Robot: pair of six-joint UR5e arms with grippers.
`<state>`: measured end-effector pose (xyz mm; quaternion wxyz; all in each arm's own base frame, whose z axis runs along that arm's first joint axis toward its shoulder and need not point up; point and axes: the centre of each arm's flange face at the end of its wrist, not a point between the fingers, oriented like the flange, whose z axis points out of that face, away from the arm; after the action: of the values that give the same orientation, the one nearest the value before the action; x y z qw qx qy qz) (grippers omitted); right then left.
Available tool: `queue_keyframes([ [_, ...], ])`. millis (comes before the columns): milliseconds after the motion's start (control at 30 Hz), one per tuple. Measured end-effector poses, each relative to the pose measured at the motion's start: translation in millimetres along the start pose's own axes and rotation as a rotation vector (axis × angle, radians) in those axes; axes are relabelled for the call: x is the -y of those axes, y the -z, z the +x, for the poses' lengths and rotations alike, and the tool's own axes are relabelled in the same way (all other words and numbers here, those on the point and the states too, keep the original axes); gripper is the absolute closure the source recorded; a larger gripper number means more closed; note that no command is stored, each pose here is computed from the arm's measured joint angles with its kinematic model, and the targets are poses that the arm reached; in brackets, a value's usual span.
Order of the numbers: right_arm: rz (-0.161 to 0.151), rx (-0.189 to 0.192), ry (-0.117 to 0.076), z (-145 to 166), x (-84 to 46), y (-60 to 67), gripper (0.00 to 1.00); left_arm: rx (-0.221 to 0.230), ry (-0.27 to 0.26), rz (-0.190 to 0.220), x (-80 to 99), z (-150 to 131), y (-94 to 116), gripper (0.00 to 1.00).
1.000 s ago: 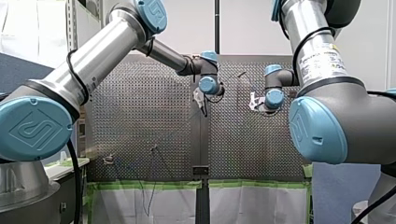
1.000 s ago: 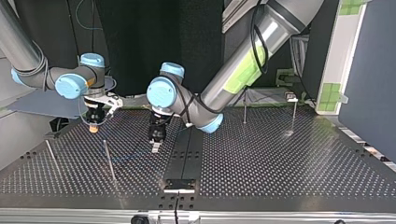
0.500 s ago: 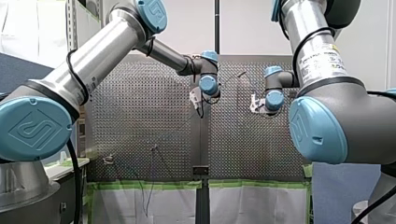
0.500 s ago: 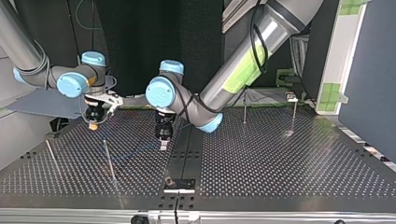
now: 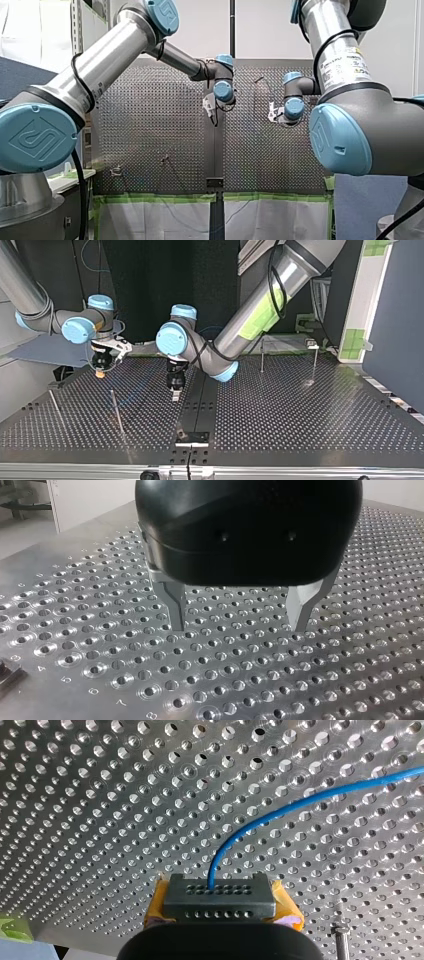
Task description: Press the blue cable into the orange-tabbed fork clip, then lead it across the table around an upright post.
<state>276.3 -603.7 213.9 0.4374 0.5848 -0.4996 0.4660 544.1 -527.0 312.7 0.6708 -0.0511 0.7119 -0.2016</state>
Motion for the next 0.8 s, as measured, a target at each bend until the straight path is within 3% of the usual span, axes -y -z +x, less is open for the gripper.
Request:
queue_keyframes([
  [333,0.000,0.001,0.001,-0.3,-0.2,0.0,1.00,-0.014,-0.006,-0.005,-0.5,1.0,2.0,0.00],
  [800,0.000,0.000,0.001,-0.3,-0.1,-0.1,1.00,-0.125,-0.056,-0.017,3.9,14.2,21.6,0.00],
])
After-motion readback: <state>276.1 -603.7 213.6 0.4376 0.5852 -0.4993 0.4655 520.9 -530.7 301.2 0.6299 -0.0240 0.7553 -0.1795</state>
